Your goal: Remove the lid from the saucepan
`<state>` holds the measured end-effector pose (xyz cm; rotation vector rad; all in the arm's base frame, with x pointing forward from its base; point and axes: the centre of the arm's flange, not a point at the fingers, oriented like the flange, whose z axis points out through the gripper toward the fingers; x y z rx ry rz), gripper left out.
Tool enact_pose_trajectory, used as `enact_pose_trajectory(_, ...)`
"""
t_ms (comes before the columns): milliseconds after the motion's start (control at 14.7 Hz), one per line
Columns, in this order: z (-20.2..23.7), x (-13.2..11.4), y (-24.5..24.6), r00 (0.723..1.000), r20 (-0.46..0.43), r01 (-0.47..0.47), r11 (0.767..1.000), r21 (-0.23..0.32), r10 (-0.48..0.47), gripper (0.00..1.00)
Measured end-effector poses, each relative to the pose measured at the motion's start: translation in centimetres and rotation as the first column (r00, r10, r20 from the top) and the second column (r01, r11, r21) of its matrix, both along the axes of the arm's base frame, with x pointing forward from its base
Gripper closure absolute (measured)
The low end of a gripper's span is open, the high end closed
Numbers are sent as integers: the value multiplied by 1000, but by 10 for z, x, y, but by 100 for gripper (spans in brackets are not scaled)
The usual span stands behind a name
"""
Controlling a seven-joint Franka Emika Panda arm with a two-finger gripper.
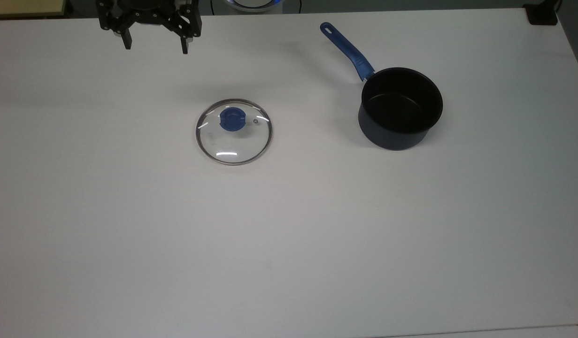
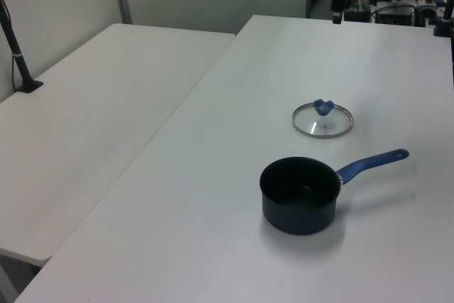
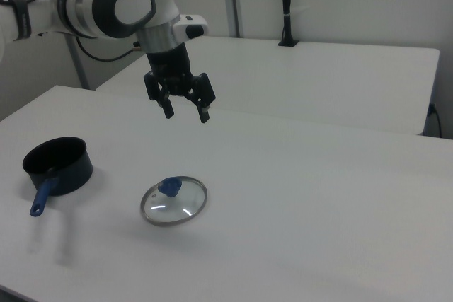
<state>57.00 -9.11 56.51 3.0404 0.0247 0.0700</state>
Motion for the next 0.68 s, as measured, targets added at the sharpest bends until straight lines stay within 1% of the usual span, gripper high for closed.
enact_pose_trajectory(681,3,0,0,1000,5,1,1000,0,-1,0)
